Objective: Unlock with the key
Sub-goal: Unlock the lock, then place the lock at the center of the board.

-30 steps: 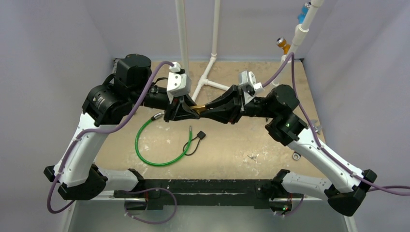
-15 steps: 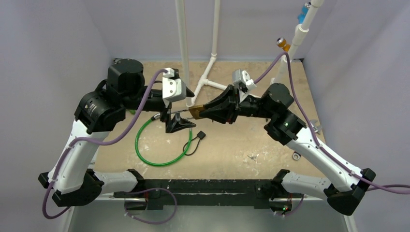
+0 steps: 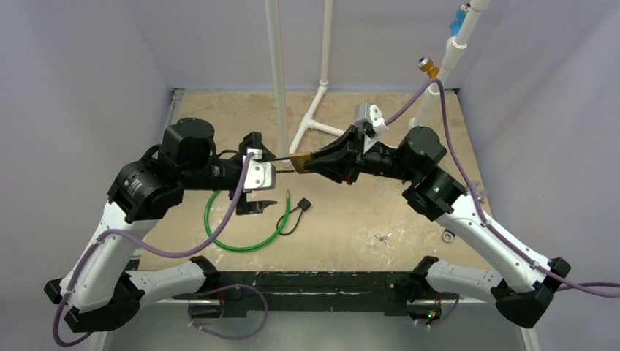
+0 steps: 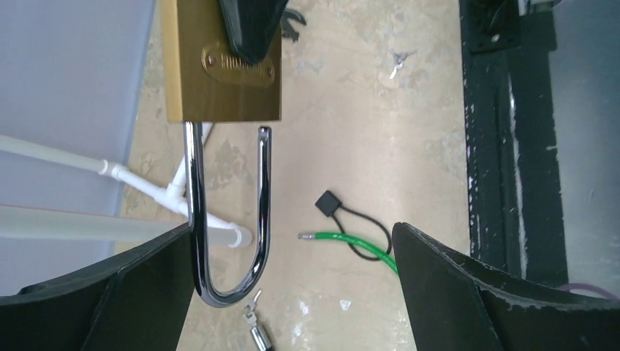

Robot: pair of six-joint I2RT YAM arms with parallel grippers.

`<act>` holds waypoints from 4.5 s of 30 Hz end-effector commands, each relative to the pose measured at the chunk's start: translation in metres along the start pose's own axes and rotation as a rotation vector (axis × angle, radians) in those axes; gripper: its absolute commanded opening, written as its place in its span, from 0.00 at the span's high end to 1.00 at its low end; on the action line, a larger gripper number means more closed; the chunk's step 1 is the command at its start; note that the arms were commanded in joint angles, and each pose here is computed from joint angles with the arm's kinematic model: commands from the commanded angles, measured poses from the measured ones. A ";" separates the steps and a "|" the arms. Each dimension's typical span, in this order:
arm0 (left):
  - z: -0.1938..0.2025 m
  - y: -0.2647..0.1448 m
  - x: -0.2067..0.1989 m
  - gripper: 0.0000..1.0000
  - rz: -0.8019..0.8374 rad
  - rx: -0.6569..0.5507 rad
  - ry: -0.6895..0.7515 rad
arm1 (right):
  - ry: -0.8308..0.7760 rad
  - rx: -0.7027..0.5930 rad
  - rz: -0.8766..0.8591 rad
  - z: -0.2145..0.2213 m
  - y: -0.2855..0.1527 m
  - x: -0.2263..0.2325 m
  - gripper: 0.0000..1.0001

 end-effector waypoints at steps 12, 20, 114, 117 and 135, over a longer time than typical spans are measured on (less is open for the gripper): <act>0.003 0.000 0.055 0.41 -0.298 0.014 0.241 | -0.014 -0.107 -0.051 -0.033 -0.005 0.016 1.00; 0.017 0.015 0.057 0.93 -0.260 0.062 0.310 | 0.104 -0.080 -0.004 -0.015 -0.001 -0.002 1.00; 0.183 0.234 -0.036 0.64 0.712 0.340 -0.327 | 0.942 0.103 0.851 0.304 -0.115 -0.217 1.00; 0.198 0.248 -0.028 0.67 0.711 0.362 -0.334 | 0.932 0.100 0.850 0.304 -0.115 -0.218 1.00; 0.260 0.279 0.023 0.65 0.417 0.461 -0.298 | 0.885 0.055 0.778 0.301 -0.117 -0.202 1.00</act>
Point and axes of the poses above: each gripper's point midway between its finger pads, its own y axis out along the fingers, its own x axis along the line the jaws close on, z = x × y, the point moved 2 cm from there along -y, back along the fingers, and after that the axes turned 2 degrees about y, right-handed, at the moved point
